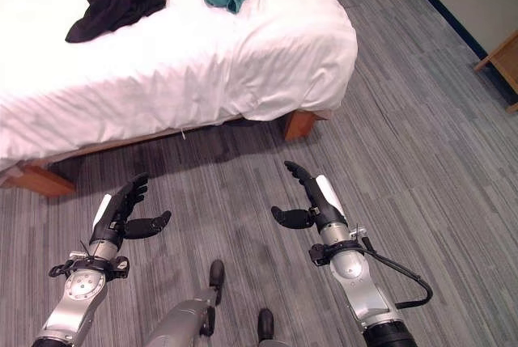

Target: Pick up bed clothes into laundry basket.

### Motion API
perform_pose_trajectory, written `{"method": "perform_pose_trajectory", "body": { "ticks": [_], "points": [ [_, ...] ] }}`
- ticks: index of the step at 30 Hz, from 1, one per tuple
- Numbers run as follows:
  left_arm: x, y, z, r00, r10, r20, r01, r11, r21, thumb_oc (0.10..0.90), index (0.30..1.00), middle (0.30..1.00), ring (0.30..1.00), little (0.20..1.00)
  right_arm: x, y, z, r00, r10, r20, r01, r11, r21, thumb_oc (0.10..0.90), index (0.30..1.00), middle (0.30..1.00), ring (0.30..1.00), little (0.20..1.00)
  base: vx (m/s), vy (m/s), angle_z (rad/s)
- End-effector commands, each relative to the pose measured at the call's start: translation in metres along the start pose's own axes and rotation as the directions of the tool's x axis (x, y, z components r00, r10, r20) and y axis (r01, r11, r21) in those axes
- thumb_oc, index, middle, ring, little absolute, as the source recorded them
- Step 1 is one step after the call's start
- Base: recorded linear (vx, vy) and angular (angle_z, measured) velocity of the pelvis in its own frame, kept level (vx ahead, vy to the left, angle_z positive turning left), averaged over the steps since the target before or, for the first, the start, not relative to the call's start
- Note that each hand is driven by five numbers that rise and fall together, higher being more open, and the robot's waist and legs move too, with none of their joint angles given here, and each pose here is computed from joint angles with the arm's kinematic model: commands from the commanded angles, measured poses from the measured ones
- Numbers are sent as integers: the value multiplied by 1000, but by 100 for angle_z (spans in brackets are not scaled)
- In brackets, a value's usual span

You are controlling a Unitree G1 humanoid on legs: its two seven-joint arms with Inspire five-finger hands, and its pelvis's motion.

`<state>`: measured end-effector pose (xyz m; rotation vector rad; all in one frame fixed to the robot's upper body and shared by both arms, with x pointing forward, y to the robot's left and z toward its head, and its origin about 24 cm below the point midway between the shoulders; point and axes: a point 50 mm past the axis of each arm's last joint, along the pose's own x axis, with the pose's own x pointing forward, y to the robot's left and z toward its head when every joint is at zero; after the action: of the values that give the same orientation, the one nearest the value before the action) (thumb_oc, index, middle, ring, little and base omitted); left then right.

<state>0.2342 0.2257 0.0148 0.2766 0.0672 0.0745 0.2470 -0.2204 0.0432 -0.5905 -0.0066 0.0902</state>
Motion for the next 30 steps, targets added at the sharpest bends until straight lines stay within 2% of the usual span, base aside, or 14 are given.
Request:
{"method": "perform_pose_trajectory", "body": {
  "ticks": [1,11,19,20,21,22,23,24,25,26,27,28,29,30],
  "points": [
    [12,20,33,984,28,176,-39,997,62,800,900,900,900,900,17,-12,39,977,-79,199,79,997,9,800,900,900,900,900,215,72,7],
    [13,36,36,980,60,189,-76,994,76,800,900,900,900,900,14,0,38,980,-82,182,72,995,64,800,900,900,900,900,398,-71,17],
    [2,42,19,987,100,127,-111,991,81,800,900,900,900,900,2,-16,30,975,-155,158,165,985,-54,800,900,900,900,900,411,-238,59],
    [-3,45,16,985,127,116,-134,990,47,800,900,900,900,900,0,-42,36,945,-260,200,292,944,-152,800,900,900,900,900,225,-235,50],
    [-4,46,16,984,138,115,-142,989,29,800,900,900,900,900,-2,-54,40,921,-316,228,360,915,-183,800,900,900,900,900,201,-239,47],
    [-3,46,16,984,137,116,-141,990,29,800,900,900,900,900,-3,-55,40,920,-318,229,362,914,-184,800,900,900,900,900,202,-137,23],
    [-5,47,16,981,157,116,-159,987,7,800,900,900,900,900,-3,-76,47,877,-396,272,461,851,-251,800,900,900,900,900,271,-228,44],
    [-5,47,15,977,181,114,-181,983,-9,800,900,900,900,900,-4,-101,61,800,-493,343,590,750,-299,800,900,900,900,900,297,-203,60],
    [-4,46,16,977,180,117,-180,984,-11,800,900,900,900,900,-4,-102,61,796,-498,344,595,745,-301,800,900,900,900,900,278,-139,45],
    [-4,44,14,975,195,107,-192,981,-37,800,900,900,900,900,-5,-112,70,749,-544,378,655,697,-293,800,900,900,900,900,286,29,14],
    [-9,40,6,976,205,72,-201,978,-65,800,900,900,900,900,-10,-135,87,648,-610,456,757,586,-291,800,900,900,900,900,292,13,-25],
    [-9,39,6,976,204,73,-199,978,-68,800,900,900,900,900,-10,-136,87,647,-611,457,758,583,-294,800,900,900,900,900,291,89,-47],
    [-14,36,0,978,201,51,-198,978,-67,800,900,900,900,900,-15,-154,102,570,-633,524,819,489,-300,800,900,900,900,900,169,72,-47],
    [-16,35,-2,978,207,40,-204,977,-66,800,900,900,900,900,-19,-162,104,546,-640,540,837,444,-320,800,900,900,900,900,167,67,-41]
  ]
}}
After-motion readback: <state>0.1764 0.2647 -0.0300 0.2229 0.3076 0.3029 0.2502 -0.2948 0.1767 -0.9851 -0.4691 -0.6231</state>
